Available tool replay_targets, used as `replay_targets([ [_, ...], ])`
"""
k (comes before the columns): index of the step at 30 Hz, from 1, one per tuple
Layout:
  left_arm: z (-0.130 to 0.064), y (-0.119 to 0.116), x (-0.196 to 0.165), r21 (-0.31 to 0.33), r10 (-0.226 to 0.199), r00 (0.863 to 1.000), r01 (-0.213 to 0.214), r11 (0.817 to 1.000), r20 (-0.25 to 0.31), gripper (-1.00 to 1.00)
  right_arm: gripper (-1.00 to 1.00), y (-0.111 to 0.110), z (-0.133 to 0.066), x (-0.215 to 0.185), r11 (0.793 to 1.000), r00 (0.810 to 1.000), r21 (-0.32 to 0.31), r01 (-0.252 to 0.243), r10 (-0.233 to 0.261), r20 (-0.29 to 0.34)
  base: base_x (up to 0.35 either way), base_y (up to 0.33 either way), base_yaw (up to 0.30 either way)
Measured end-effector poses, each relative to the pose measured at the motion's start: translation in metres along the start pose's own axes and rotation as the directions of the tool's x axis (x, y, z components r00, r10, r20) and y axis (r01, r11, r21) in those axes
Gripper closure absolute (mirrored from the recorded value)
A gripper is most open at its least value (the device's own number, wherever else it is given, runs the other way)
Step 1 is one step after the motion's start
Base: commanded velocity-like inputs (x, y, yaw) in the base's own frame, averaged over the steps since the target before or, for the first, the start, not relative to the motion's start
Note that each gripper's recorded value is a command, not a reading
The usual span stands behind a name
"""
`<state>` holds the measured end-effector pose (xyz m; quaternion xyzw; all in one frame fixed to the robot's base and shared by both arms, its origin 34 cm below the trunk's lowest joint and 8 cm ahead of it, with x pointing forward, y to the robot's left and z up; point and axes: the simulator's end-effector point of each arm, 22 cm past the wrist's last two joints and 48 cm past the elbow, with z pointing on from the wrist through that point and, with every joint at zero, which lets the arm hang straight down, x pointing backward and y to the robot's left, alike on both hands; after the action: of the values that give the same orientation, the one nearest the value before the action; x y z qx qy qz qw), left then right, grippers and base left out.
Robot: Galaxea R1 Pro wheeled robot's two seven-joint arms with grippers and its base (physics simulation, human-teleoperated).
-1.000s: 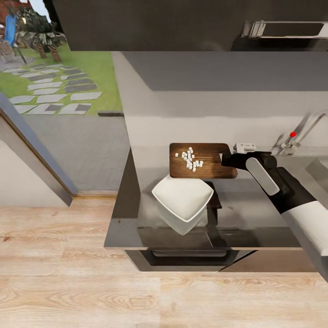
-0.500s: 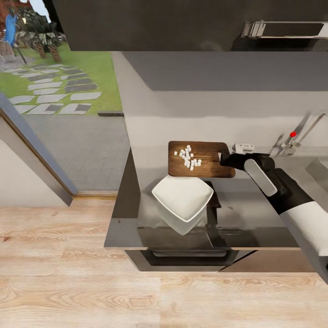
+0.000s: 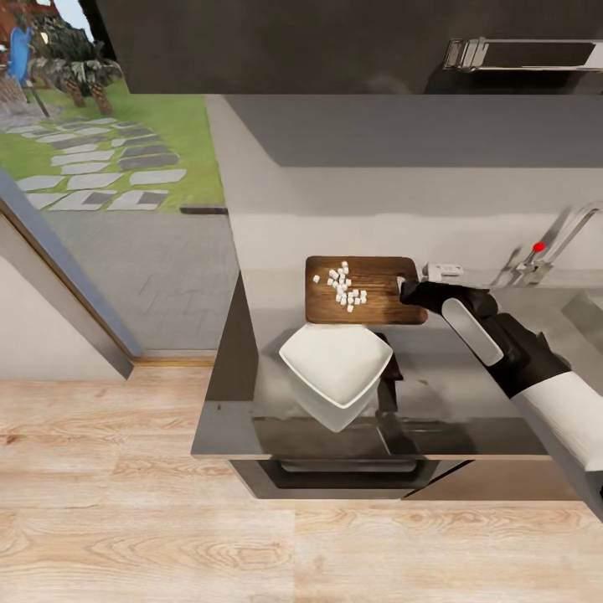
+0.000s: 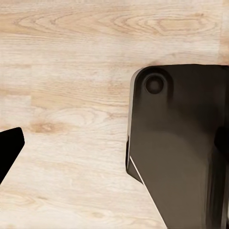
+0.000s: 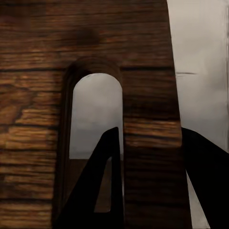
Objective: In the kitchen, take the Vidalia onion out of the sink, dice it on the chopping board with the paring knife, put the diced onion into the bowl on the countertop, then place both the paring knife and the chopping board into the sink.
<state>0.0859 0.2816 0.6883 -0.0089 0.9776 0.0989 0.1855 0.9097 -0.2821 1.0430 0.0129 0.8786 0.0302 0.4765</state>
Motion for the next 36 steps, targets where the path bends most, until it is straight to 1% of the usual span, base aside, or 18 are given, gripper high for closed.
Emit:
replay_targets([
  [2,0.0,0.0,0.001,0.0,0.001,1.0,-0.001,1.0,-0.003,-1.0,1.0,-0.002,0.003,0.0,1.0,1.0,-0.002,-0.014,0.014,0.016,0.0,0.0,0.0],
  [5,-0.001,0.001,0.003,0.0,0.002,1.0,-0.002,1.0,-0.007,-1.0,1.0,0.004,0.007,0.007,0.998,1.0,-0.049,-0.026,0.027,0.01,0.0,0.0,0.0],
  [6,-0.001,0.001,0.003,0.0,0.003,1.0,-0.003,1.0,-0.008,-1.0,1.0,0.003,0.007,0.008,0.998,1.0,-0.052,-0.024,0.025,0.012,0.0,0.0,0.0],
  [14,-0.002,0.001,0.005,-0.001,0.004,1.0,-0.004,1.0,-0.011,-1.0,1.0,-0.002,0.011,0.006,0.998,0.998,-0.047,-0.038,0.039,0.039,0.0,0.0,0.0],
  [17,-0.002,0.001,0.005,-0.001,0.004,1.0,-0.004,1.0,-0.012,-1.0,1.0,-0.002,0.011,0.002,0.998,0.997,-0.047,-0.043,0.046,0.065,0.0,0.0,0.0],
  [18,-0.002,0.001,0.005,-0.001,0.004,1.0,-0.004,1.0,-0.012,-1.0,1.0,0.001,0.012,0.008,0.998,0.997,-0.052,-0.039,0.043,0.059,0.0,0.0,0.0],
  [20,-0.002,0.001,0.005,-0.001,0.004,1.0,-0.004,1.0,-0.012,-1.0,1.0,0.009,0.014,0.016,0.998,0.998,-0.062,-0.014,0.017,0.06,0.0,0.0,0.0],
  [22,-0.002,0.001,0.005,-0.001,0.004,1.0,-0.004,1.0,-0.012,-1.0,1.0,0.016,0.014,0.016,0.998,0.996,-0.067,0.012,-0.007,0.085,0.0,0.0,0.0],
  [25,-0.002,0.001,0.005,-0.001,0.004,1.0,-0.004,1.0,-0.012,-1.0,1.0,0.021,0.015,0.017,0.997,0.994,-0.072,0.03,-0.022,0.103,0.0,0.0,0.0],
  [30,-0.002,0.001,0.005,-0.001,0.004,1.0,-0.004,1.0,-0.012,-1.0,1.0,0.021,0.015,0.017,0.997,0.994,-0.071,0.035,-0.027,0.11,0.0,0.0,0.0],
  [31,-0.002,0.001,0.005,-0.001,0.004,1.0,-0.004,1.0,-0.012,-1.0,1.0,0.021,0.014,0.014,0.997,0.992,-0.07,0.035,-0.026,0.121,0.0,0.0,0.0],
  [33,-0.002,0.001,0.005,-0.001,0.004,1.0,-0.004,1.0,-0.012,-1.0,1.0,0.018,0.014,0.009,0.997,0.989,-0.066,0.029,-0.019,0.148,0.0,0.0,0.0],
  [36,-0.002,0.001,0.005,-0.001,0.004,1.0,-0.004,1.0,-0.012,-1.0,1.0,0.014,0.016,0.012,0.998,0.989,-0.066,0.021,-0.011,0.147,0.0,0.0,0.0],
])
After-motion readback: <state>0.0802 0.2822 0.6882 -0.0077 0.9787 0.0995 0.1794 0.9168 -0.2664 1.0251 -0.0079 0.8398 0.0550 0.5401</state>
